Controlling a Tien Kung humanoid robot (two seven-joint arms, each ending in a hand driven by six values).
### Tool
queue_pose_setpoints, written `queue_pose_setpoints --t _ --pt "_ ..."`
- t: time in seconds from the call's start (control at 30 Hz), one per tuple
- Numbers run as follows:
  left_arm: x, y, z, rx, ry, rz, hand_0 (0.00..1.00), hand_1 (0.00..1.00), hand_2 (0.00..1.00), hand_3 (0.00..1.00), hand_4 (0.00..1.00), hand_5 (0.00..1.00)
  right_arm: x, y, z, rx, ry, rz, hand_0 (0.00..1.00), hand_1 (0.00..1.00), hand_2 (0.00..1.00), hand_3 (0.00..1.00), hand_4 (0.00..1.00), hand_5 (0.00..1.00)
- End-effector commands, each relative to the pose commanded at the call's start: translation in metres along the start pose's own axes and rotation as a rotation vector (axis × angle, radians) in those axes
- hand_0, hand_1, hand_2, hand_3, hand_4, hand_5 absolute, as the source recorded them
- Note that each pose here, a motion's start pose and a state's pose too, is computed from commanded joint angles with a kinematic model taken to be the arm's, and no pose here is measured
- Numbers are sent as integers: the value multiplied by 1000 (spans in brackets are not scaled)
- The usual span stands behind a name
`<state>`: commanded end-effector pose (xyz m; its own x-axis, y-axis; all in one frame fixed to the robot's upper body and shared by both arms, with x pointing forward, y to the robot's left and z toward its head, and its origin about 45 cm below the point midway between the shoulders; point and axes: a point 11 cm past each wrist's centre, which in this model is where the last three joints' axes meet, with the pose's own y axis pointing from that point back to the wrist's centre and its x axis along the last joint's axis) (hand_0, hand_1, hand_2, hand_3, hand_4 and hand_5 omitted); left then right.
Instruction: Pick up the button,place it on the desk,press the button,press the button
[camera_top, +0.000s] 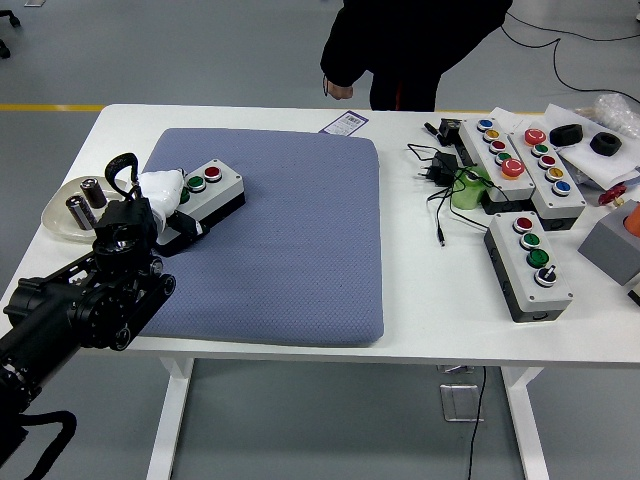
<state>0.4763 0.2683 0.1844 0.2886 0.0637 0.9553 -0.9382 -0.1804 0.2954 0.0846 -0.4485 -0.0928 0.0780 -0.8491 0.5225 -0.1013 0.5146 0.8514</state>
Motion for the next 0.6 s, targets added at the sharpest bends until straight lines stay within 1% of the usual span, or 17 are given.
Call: queue_pose_setpoints --t 0.1,0.17,0.2,0.27,0.37,0.4,0.43,0.53,0.57,0.6 --pt "6 1 2 -16 11 30 276 252 295 461 453 2 0 0 0 0 0 0 747 688 707 580 180 127" --pt "11 1 1 -11 31 59 276 252 295 461 453 2 0 0 0 0 -1 0 747 688 707 580 180 127" --pt "15 2 0 -4 58 94 89 131 217 401 212 2 0 0 0 0 0 0 747 688 707 580 180 127" --pt "20 2 -2 -5 85 134 89 131 217 401 212 2 0 0 0 -1 -1 0 747 688 707 580 180 127" --pt "25 3 -2 -20 104 161 89 131 217 401 212 2 0 0 0 -1 -2 0 747 688 707 580 180 127" --pt "26 4 -2 -30 106 167 51 100 190 382 153 2 0 0 0 -2 -3 0 747 688 707 580 180 127" --pt "26 4 -1 -41 107 172 51 100 190 382 153 2 0 0 0 -2 -3 0 747 688 707 580 180 127" --pt "28 6 4 -119 106 180 51 100 190 382 153 2 0 0 1 -3 -2 0 747 688 707 580 180 127" --pt "29 7 7 -148 103 181 51 100 190 382 153 2 0 0 1 -3 -2 0 747 688 707 580 180 127" --pt "30 9 9 -189 91 182 45 94 176 374 128 2 0 0 1 -3 -3 0 747 688 707 580 180 127"
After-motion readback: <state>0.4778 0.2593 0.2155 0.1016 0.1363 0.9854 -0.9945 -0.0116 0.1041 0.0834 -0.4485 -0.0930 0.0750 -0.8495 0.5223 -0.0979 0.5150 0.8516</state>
